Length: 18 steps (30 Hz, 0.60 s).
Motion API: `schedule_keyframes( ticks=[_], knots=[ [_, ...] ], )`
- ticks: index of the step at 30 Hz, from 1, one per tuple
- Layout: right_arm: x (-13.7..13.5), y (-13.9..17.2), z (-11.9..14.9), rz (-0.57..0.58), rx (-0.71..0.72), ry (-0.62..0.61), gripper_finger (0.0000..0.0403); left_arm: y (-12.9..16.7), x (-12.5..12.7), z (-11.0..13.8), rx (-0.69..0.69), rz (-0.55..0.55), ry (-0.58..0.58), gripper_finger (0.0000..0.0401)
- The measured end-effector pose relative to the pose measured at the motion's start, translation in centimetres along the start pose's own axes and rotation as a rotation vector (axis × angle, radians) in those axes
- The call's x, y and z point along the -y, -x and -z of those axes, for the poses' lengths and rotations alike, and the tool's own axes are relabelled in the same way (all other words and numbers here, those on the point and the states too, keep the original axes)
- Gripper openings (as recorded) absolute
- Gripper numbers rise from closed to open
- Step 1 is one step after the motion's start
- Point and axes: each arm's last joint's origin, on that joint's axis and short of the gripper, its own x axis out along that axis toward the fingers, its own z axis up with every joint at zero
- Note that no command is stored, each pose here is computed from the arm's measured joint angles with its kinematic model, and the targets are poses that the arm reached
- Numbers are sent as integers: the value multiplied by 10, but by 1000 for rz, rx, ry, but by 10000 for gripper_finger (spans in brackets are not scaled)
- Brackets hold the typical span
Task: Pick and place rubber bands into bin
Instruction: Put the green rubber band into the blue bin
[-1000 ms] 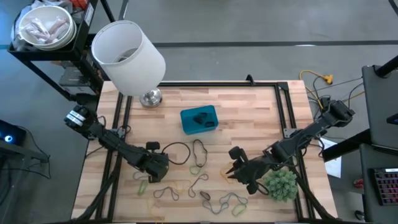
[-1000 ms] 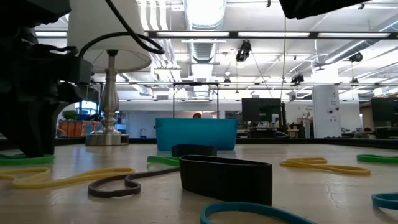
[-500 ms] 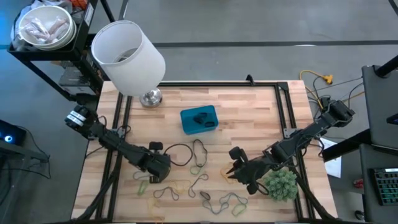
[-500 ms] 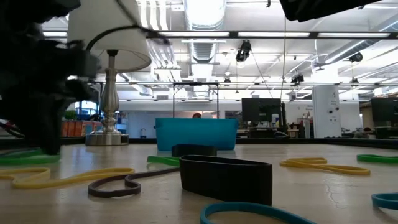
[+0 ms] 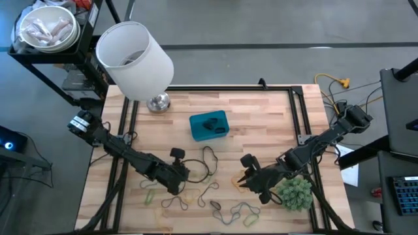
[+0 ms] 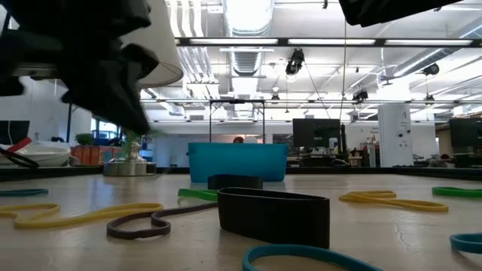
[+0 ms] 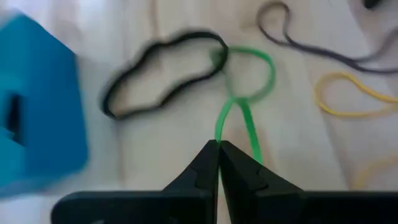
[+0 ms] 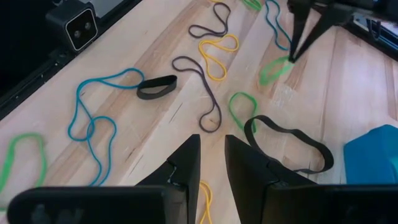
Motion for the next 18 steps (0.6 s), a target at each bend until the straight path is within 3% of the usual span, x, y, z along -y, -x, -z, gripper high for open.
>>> schedule_keyframes(
  ticks=[11,18],
  knots=[
    [0,0,0,0,-1,0,68,4,-12,-20,164,-442,-80,0],
    [0,0,0,0,-1,0,68,1,-32,-36,220,-567,-77,0]
  ],
)
